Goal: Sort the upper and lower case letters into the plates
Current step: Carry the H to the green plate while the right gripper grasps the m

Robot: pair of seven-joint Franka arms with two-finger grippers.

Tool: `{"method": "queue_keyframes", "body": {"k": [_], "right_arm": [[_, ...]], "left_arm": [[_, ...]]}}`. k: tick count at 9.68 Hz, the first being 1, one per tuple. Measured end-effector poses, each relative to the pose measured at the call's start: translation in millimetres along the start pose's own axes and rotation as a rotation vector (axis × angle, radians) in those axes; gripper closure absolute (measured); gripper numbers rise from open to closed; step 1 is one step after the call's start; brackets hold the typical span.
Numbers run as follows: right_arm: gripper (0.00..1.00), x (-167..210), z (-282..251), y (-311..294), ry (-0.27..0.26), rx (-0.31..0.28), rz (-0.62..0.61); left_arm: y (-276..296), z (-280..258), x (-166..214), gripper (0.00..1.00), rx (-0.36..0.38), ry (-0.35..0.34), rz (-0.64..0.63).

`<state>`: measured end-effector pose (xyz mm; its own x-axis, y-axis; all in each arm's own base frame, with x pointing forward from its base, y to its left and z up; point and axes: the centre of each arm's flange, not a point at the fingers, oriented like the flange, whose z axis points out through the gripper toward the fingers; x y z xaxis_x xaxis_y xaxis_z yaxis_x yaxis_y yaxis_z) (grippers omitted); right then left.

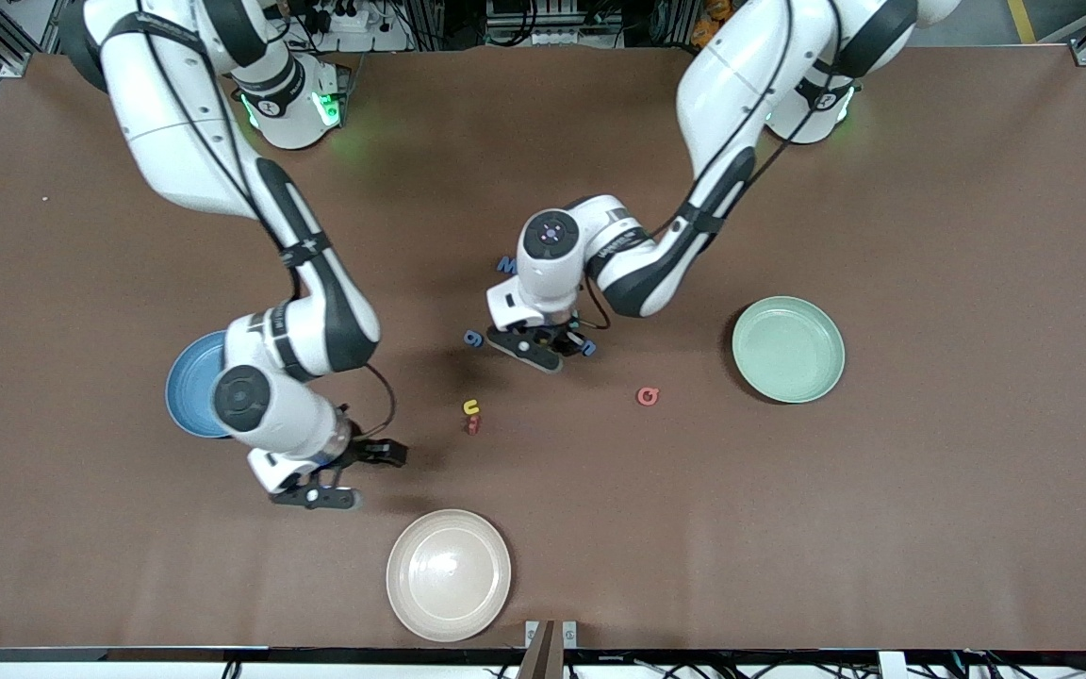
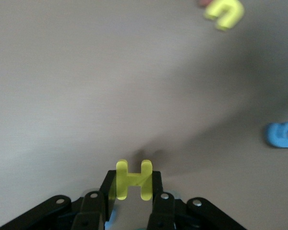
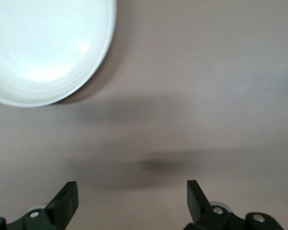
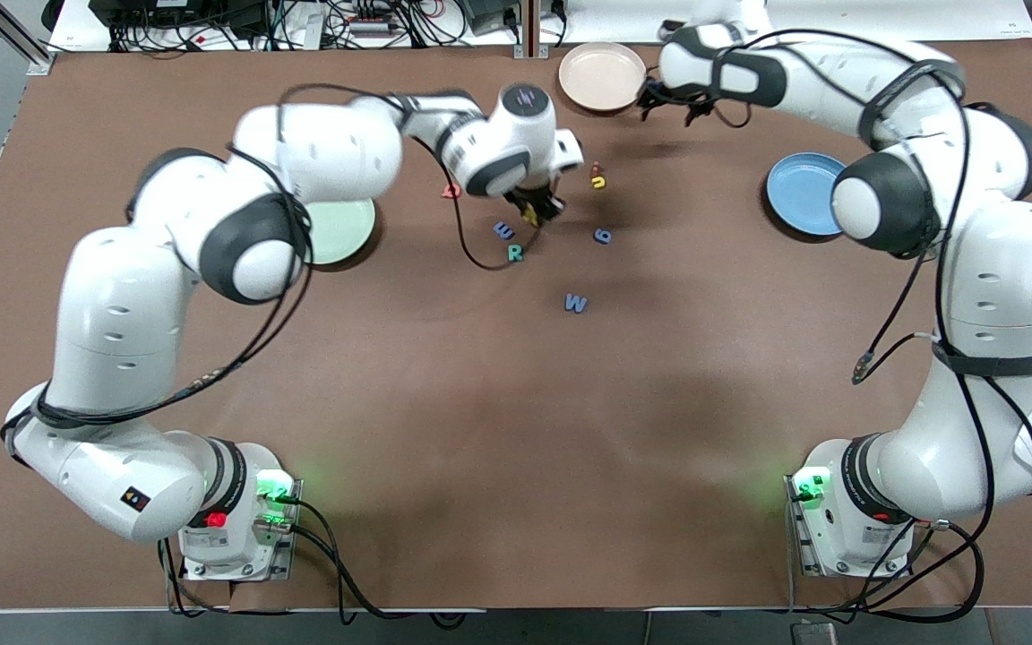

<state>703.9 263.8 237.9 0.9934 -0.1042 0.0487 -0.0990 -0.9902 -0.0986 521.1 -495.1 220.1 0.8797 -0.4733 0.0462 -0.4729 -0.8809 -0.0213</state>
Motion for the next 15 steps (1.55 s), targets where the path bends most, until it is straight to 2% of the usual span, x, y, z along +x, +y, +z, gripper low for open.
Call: {"method": "queue_keyframes", "body": {"k": [2,4,7,9,10,13,15], "right_arm": [[0.0,-25,17,-56,0.021,-0.063,-0.021],[0.0,-39,25,-80,0.019,-0.085,-0.062],[0.0,-50,40,-95,0.01,-0.092,-0.06],[0.0,-58,61,-97,-0.011,-0.107,-0.033],[0.0,-61,66,-99,-0.016,-0.11,-0.015],[0.0,-69,68,-110,-0.014,-0.109,0.013],[0.0,-70,68,-111,-0.014,-0.109,0.021]], "left_arm": [[-90,-45,4,0.67,0.025,-0.129,0.067],[-187,-58,-10,0.67,0.033,-0.237,0.11],[-332,-42,-59,0.67,-0.024,-0.309,0.101],[-399,-32,-108,0.67,-0.136,-0.287,0.068],[-409,-31,-125,0.67,-0.18,-0.278,0.05],[-387,-27,-131,0.67,-0.198,-0.29,0.062],[-370,-29,-127,0.57,-0.195,-0.292,0.046]]}}
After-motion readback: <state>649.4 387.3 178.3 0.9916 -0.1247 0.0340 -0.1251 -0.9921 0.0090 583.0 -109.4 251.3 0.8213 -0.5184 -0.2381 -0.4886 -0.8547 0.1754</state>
